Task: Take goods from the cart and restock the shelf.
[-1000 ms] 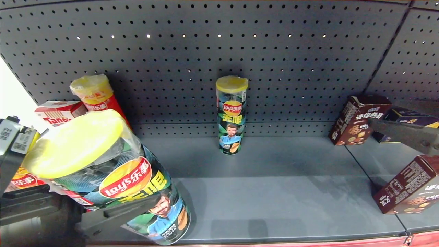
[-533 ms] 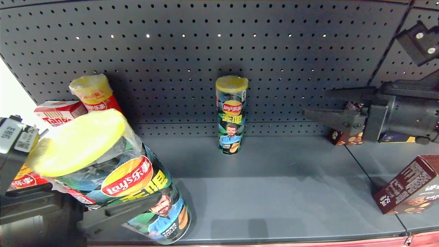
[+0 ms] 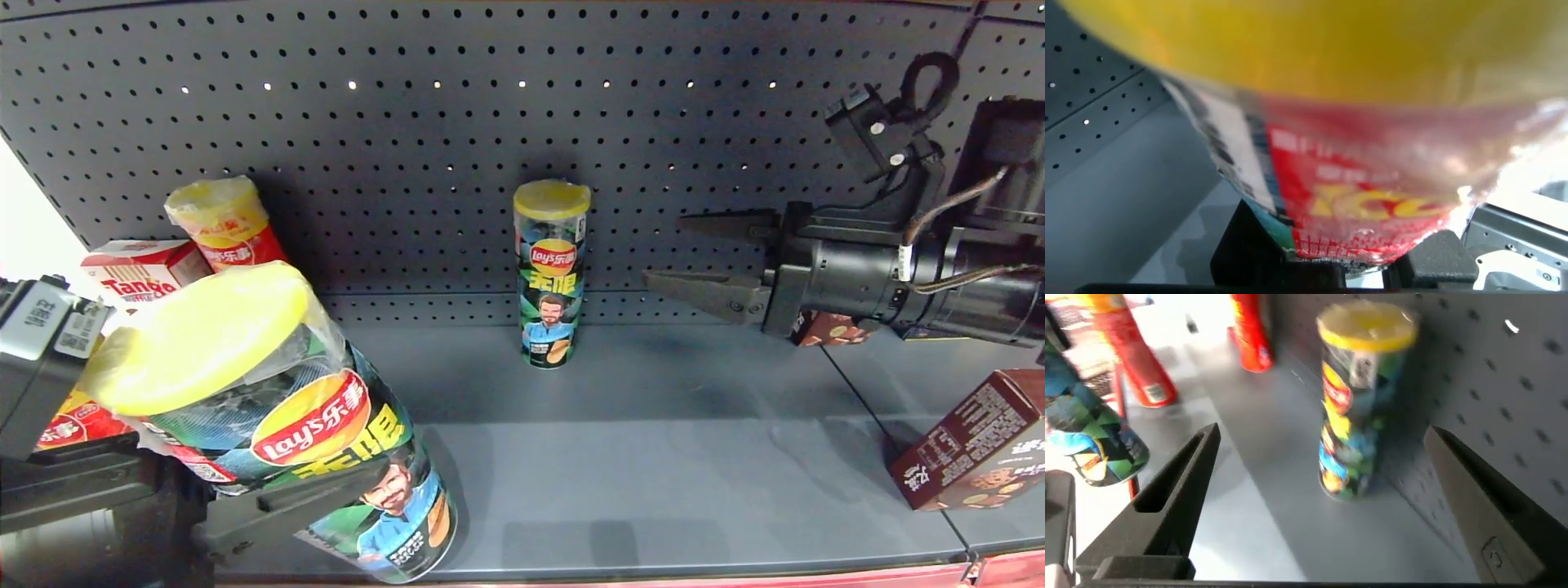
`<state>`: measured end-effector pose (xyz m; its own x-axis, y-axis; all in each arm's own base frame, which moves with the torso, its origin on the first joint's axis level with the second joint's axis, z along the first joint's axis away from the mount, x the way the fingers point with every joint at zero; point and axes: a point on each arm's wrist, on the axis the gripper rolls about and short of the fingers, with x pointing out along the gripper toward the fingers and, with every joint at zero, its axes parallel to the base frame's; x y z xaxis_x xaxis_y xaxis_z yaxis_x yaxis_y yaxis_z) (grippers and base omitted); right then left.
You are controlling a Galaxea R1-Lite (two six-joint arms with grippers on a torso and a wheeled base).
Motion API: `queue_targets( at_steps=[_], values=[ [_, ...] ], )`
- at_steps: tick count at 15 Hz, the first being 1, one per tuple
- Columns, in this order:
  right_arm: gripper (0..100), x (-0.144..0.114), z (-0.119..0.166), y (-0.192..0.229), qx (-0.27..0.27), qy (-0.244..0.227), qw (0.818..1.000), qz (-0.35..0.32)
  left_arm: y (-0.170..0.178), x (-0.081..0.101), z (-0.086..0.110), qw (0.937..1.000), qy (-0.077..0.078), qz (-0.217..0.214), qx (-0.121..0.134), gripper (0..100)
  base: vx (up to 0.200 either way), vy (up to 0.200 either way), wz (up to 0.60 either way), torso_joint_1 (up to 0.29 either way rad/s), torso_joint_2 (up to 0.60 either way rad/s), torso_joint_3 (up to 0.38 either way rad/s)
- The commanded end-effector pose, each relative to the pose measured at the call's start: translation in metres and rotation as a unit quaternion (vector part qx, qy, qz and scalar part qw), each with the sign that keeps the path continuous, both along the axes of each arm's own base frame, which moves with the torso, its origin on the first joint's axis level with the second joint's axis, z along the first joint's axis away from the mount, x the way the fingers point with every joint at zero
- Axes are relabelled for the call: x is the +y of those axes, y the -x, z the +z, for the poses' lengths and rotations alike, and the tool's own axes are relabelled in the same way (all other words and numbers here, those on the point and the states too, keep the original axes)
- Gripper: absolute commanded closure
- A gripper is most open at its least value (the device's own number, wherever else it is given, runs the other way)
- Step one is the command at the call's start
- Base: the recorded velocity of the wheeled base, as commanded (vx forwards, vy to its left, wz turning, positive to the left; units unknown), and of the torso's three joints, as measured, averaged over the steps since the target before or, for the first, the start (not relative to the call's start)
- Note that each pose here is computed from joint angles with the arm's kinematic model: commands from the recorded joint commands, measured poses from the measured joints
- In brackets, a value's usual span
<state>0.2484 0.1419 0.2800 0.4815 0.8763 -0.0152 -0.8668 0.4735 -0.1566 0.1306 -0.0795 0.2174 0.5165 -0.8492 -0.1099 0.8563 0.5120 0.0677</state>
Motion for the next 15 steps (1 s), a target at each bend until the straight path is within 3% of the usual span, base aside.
queue_targets(
  at_steps=[1,6,15],
  values=[
    [0,0.007,-0.019,-0.026,0.007,0.004,1.0,0.025,-0.001,0.0,0.001,1.0,0.0,-0.001,-0.001,100,0.0,0.0,0.0,0.0,0.0,0.0],
    [0,0.019,-0.021,-0.05,0.0,0.0,0.999,0.053,-0.001,-0.001,0.002,0.9999,0.008,0.0,0.008,100,0.0,0.0,0.0,0.0,0.0,0.0],
    [0,0.043,-0.044,-0.094,0.008,0.003,0.998,0.069,-0.002,0.0,0.002,0.9999,0.009,0.003,0.01,100,0.0,0.0,0.0,0.0,0.0,0.0]
  ],
)
